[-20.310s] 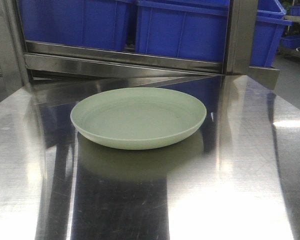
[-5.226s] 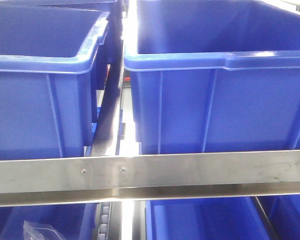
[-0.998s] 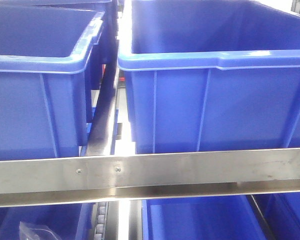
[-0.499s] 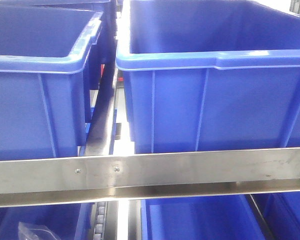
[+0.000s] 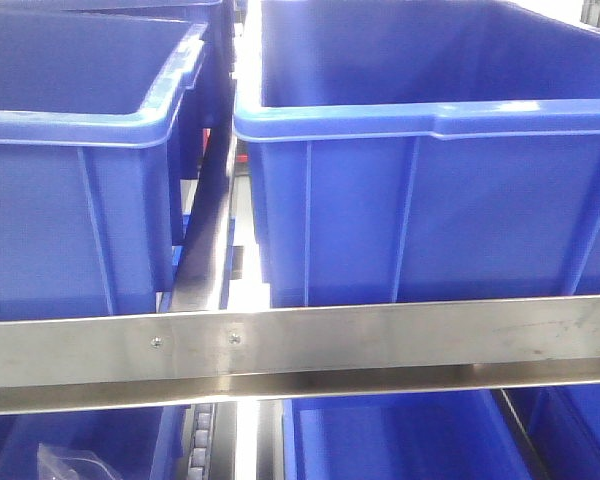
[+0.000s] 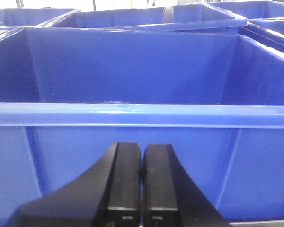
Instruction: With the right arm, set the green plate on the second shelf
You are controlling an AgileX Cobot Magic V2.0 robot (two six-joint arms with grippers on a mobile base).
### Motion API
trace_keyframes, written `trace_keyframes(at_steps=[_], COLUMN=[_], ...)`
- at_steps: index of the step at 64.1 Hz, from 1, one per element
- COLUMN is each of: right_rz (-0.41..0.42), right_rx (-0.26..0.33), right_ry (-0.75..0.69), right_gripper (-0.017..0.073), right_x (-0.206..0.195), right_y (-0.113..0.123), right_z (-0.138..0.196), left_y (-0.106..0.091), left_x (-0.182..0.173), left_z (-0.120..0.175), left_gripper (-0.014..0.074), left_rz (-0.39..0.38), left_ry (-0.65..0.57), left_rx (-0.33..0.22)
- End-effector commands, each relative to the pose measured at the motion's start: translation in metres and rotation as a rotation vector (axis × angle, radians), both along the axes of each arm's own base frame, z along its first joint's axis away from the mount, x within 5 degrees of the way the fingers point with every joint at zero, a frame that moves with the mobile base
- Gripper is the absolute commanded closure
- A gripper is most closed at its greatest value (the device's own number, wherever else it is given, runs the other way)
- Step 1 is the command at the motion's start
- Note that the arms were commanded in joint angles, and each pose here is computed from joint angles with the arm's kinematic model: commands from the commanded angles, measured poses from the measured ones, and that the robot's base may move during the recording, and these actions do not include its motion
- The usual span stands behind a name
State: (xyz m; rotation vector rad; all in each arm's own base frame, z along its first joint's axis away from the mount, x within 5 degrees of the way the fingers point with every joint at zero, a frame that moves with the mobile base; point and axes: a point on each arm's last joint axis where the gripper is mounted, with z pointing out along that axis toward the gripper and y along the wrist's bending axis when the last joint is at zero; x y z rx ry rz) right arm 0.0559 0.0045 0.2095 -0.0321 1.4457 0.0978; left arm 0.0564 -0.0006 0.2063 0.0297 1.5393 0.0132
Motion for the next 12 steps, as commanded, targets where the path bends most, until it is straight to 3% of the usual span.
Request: trace_keyframes(at_steps=[1, 12], right_rz=[-0.011, -0.011], right_rx=[0.01, 0.01], right_ry=[-0.119, -0.119], right_gripper=[0.0511, 0.0511], right_x=[-0.0041, -0.0041], right_y=[-0.0011, -0.0011], right_z=[0.0143, 0.0143], left_y=[-0.0003, -0.0003], left_x=[0.0002, 0.0002], left_z=[-0.0053, -0.0053], left_gripper=[0.0463, 0.0463], left_rz=[-0.005, -0.005], left_ry=[-0.056, -0.056], left_rx=[-0.002, -0.002])
